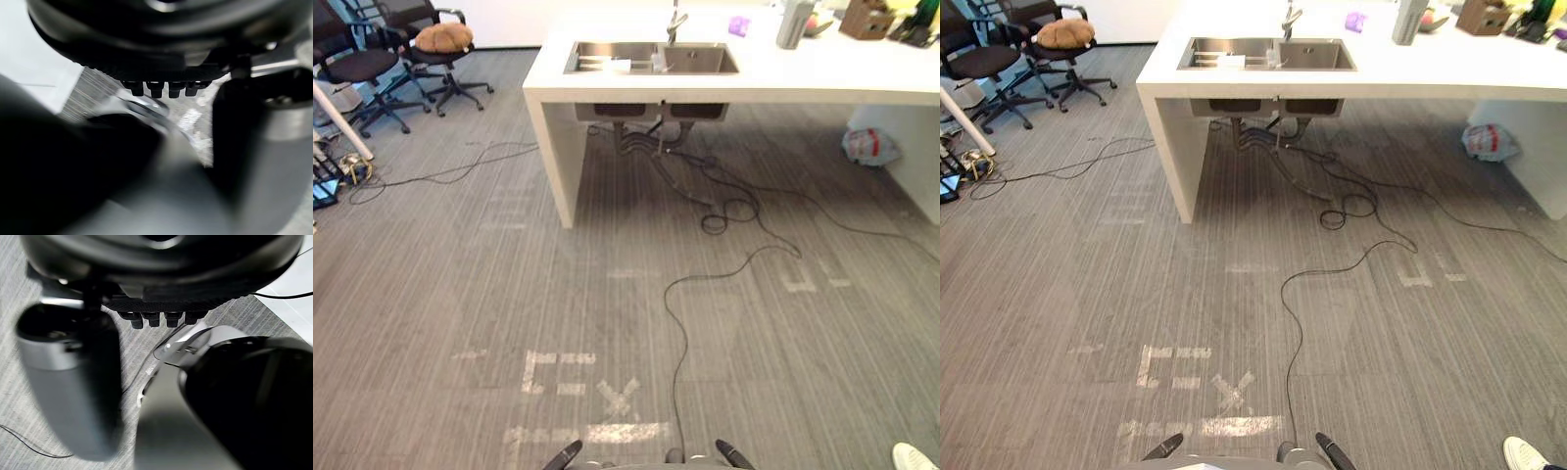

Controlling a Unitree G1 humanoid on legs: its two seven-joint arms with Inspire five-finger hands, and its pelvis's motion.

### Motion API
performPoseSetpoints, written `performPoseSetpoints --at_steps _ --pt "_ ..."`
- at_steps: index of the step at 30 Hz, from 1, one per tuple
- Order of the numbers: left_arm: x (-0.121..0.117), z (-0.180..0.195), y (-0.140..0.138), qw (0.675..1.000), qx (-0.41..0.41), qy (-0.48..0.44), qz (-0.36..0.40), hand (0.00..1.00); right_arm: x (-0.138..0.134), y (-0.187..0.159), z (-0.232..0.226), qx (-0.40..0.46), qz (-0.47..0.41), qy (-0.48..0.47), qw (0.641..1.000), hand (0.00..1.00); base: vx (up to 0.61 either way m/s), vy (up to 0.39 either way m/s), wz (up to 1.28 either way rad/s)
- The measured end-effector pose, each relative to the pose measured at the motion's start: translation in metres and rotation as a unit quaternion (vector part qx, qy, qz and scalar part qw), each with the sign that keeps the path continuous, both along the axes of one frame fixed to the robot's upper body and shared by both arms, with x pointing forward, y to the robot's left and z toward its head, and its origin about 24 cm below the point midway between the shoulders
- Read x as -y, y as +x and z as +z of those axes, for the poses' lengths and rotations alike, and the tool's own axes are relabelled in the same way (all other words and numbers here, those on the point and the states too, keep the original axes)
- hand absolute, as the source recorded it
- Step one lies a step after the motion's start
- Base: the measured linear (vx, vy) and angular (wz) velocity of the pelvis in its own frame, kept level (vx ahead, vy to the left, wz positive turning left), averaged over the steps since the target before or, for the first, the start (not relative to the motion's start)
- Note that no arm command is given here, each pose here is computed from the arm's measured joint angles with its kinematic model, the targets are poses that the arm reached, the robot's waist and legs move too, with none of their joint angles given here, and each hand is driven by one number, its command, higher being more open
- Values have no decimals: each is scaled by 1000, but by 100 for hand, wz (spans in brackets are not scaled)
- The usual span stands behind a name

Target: Walk over to the sink, pick up the cup, carry it to the dishwasher, place the cup inside the dishwasher, then close the dishwasher door

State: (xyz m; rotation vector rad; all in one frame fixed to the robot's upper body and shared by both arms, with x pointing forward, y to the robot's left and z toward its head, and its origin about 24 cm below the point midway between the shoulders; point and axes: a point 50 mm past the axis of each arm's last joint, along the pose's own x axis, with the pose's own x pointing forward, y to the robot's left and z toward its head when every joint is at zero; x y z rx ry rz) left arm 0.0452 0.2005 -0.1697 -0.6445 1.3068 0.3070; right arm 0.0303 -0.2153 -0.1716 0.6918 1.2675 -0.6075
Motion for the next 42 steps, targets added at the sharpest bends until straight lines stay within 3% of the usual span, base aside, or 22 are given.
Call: performPoseSetpoints --at_steps 10,15,19,25,42 --pt "-1 9 33 995 89 27 -39 100 4 87 21 152 46 -52 986 100 -22 -9 12" --pt "14 25 81 980 196 34 -2 100 2 118 34 219 77 -60 971 100 -61 -4 7" --pt "25 27 95 978 198 64 -32 100 0 114 33 215 113 -66 968 100 -23 8 -2" --pt "22 25 90 969 185 138 -94 100 3 98 29 203 117 -81 969 100 0 2 -2" --pt "7 21 72 966 154 175 -109 100 -5 86 22 195 137 -65 969 100 -9 9 -9"
